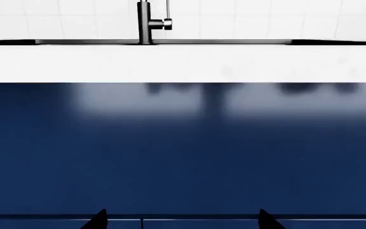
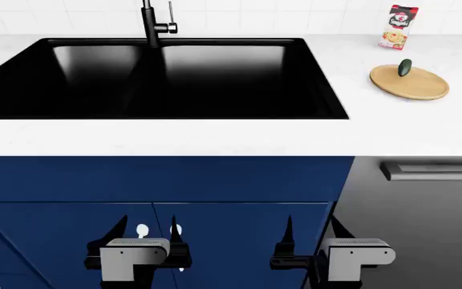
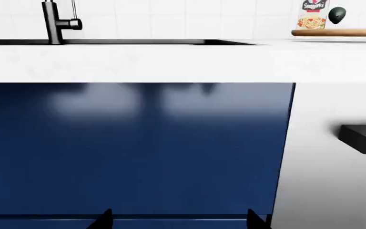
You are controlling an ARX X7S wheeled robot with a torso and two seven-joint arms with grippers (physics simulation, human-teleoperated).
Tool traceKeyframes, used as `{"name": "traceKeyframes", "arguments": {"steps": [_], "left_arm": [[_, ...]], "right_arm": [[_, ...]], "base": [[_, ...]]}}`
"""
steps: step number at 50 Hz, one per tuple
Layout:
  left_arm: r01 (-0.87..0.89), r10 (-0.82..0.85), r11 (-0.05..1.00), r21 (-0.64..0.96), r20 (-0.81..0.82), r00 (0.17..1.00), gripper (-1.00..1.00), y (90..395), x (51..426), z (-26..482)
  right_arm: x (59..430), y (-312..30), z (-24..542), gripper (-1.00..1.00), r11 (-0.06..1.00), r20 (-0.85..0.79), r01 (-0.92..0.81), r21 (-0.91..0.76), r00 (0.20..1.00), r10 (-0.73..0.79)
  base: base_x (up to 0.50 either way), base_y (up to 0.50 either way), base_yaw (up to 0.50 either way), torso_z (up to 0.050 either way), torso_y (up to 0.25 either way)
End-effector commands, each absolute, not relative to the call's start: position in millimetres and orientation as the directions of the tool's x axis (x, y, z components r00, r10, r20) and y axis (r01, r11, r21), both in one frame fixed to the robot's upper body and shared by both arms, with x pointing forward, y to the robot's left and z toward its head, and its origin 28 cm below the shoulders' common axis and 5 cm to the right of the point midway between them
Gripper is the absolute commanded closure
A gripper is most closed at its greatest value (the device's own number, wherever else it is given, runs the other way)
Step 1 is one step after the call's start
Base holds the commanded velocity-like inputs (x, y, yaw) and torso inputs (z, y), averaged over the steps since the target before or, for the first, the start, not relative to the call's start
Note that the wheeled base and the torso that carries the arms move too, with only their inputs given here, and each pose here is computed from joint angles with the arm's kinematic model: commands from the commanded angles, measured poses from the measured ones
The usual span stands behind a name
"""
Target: Pick the pickle from the counter and place it in the sink. Then turn on the sink faucet.
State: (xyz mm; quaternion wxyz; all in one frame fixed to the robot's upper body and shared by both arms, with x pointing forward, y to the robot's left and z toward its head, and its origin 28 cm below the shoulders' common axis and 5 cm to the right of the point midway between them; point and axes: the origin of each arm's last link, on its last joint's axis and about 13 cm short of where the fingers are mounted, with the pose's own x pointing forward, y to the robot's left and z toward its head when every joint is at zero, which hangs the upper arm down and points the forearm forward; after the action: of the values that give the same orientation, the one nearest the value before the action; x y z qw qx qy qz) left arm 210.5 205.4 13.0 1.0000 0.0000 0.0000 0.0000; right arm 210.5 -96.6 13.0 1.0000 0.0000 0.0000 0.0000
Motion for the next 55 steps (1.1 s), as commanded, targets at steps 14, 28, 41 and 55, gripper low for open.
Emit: {"name": "traceKeyframes", "arguments": {"steps": [14,28,41,55], "left_arm": [[0.005,-0.005,1.0,-0.001,-0.012,1.0,-1.0,206,212,14],[0.045,-0.047,0.992,0.122,0.011,0.999,-1.0,224,208,107],[0.168,-0.168,0.986,-0.011,-0.003,0.986,-1.0,221,216,184],[0.11,-0.11,0.994,-0.005,0.003,0.994,-1.0,229,239,274]], "right_arm": [[206,-95,12,-1.0,1.0,-0.016,-0.025,-0.011,1.0,0.024],[211,-123,97,-1.0,0.998,-0.009,-0.062,-0.013,0.998,0.062],[228,-139,185,-1.0,0.998,0.056,0.006,-0.065,0.998,-0.002],[255,-152,269,-1.0,0.99,0.128,0.045,-0.133,0.991,-0.028]], "base": [[0.0,0.0,0.0,0.0,0.0],[0.0,0.0,0.0,0.0,0.0],[0.0,0.0,0.0,0.0,0.0],[0.0,0.0,0.0,0.0,0.0]]}}
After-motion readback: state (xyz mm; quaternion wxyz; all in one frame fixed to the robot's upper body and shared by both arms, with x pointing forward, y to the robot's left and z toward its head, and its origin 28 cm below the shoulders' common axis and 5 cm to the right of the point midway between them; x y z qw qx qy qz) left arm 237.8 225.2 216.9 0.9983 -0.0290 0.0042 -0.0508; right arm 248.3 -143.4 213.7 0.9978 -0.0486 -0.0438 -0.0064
